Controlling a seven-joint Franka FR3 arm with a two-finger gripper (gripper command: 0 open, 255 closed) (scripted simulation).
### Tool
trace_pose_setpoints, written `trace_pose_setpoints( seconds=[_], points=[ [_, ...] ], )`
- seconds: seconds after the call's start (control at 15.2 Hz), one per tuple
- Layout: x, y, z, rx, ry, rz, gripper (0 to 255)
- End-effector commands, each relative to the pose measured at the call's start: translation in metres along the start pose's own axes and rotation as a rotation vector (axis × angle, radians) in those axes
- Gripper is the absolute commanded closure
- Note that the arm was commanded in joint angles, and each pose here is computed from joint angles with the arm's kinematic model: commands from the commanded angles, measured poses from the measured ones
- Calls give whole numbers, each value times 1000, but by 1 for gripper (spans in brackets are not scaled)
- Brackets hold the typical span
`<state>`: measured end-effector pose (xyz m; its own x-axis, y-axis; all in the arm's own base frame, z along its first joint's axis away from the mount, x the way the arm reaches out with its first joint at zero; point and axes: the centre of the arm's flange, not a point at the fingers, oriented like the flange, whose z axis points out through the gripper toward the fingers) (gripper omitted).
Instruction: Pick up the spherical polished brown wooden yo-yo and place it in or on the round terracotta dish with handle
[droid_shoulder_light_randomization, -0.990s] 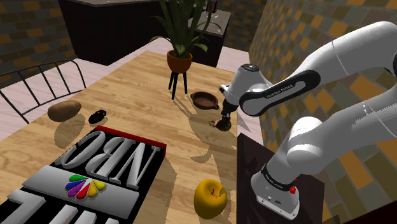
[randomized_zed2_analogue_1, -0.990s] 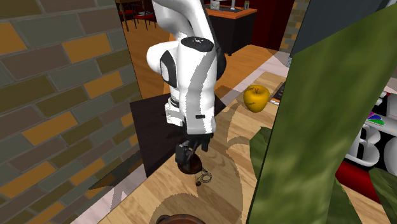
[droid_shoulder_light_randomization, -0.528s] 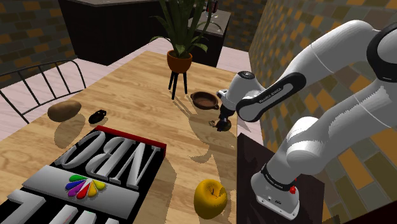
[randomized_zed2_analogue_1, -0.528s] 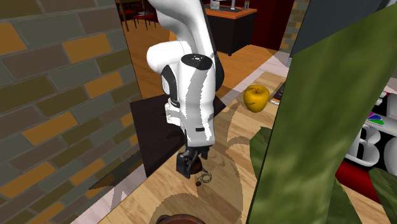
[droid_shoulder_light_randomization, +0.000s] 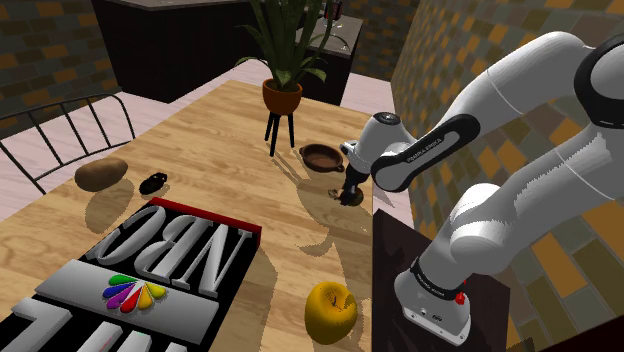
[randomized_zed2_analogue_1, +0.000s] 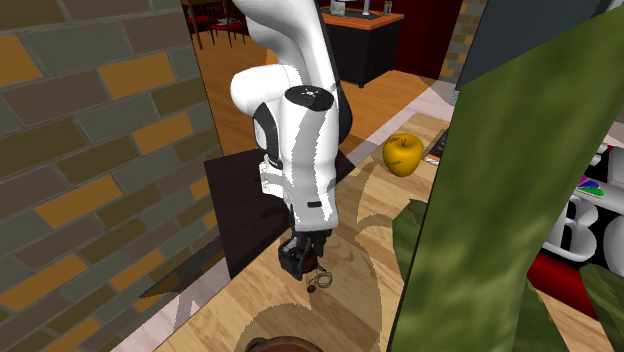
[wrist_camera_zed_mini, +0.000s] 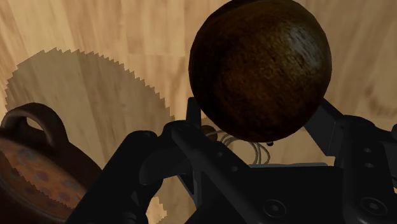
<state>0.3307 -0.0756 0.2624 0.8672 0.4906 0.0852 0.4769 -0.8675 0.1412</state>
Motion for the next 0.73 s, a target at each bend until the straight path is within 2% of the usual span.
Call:
trace_pose_setpoints(
  seconds=[0.0, 0.53, 0.66],
  points=[
    [0, 0, 0, 1, -1, 0, 255],
    [0, 0, 0, 1, -1, 0, 255],
    [1, 1, -10, 1, -1, 0, 255]
  ],
)
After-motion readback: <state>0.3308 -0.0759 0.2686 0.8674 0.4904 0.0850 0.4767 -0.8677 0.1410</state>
